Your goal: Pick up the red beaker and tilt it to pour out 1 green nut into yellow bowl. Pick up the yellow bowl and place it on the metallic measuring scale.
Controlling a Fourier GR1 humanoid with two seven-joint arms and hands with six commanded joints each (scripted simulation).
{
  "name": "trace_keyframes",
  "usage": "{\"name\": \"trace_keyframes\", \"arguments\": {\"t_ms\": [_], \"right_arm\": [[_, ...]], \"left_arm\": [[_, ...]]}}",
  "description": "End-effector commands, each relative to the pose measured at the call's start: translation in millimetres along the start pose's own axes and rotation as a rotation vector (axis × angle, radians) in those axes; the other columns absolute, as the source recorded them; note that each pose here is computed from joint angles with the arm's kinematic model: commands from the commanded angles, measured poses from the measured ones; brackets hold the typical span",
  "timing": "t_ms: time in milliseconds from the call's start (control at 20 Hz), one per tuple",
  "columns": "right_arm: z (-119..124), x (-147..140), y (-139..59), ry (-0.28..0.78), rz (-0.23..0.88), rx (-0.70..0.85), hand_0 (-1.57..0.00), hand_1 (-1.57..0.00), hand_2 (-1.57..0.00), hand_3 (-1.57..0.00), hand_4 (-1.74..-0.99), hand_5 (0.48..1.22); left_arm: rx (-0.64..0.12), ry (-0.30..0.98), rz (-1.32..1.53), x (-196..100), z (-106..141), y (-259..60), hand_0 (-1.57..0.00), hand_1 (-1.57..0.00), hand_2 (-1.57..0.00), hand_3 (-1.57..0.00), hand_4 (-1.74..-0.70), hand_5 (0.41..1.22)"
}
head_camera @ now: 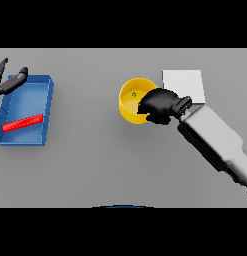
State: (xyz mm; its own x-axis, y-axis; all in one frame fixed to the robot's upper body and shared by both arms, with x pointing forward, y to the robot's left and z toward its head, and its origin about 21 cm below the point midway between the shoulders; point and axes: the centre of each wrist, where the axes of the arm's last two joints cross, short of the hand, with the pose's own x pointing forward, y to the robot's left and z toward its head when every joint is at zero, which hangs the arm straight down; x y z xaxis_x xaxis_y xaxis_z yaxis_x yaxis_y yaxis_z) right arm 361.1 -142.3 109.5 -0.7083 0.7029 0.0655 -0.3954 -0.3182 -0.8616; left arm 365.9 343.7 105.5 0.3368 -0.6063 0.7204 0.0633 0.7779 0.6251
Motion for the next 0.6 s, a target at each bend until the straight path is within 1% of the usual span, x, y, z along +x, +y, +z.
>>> {"name": "trace_keyframes", "arguments": {"t_ms": [0,50,100,150,200,250,400,550], "right_arm": [[2,2,0.0,0.007,0.001,-0.006,-1.57,-1.57,-1.49,-1.18,-1.739,1.219],[4,5,-0.3,0.011,-0.005,-0.014,-1.57,-1.57,-1.51,-1.18,-1.739,1.219],[6,2,-3.7,0.029,-0.013,-0.024,-1.52,-1.57,-1.52,-1.18,-1.74,1.219],[10,-2,-9.8,0.058,-0.019,-0.028,-1.53,-1.57,-1.52,-1.18,-1.74,1.22],[14,-10,-16.1,0.082,-0.013,-0.042,-1.54,-1.57,-1.49,-1.19,-1.74,1.22],[18,-17,-17.0,0.108,-0.01,-0.064,-1.54,-1.57,-1.49,-1.18,-1.74,1.22],[27,-40,-23.4,0.16,-0.015,-0.124,-1.56,-1.57,-1.53,-1.16,-1.741,1.221],[31,-62,-21.3,0.221,-0.024,-0.15,-1.56,-1.57,-1.54,-1.15,-1.741,1.221]], "left_arm": [[0.0,-0.001,0.0,1,0,2,0.0,0.0,0.0,0.0,-0.8,0.702],[0.002,0.001,-0.004,1,0,1,0.0,0.0,0.0,0.0,-0.8,0.704],[0.009,0.006,-0.004,1,1,5,0.0,0.0,0.0,0.0,-0.8,0.704],[0.008,0.008,0.0,4,0,4,0.0,0.0,0.0,0.0,-0.81,0.703],[-0.002,0.012,0.006,3,1,2,0.0,0.0,0.0,0.0,-0.81,0.71],[-0.001,0.012,0.017,3,2,4,0.0,0.0,0.0,0.0,-0.82,0.717],[0.001,0.013,0.016,1,6,3,0.0,0.0,0.0,0.0,-0.83,0.733],[0.007,0.024,0.025,4,8,6,0.0,0.0,0.0,0.0,-0.84,0.739]]}}
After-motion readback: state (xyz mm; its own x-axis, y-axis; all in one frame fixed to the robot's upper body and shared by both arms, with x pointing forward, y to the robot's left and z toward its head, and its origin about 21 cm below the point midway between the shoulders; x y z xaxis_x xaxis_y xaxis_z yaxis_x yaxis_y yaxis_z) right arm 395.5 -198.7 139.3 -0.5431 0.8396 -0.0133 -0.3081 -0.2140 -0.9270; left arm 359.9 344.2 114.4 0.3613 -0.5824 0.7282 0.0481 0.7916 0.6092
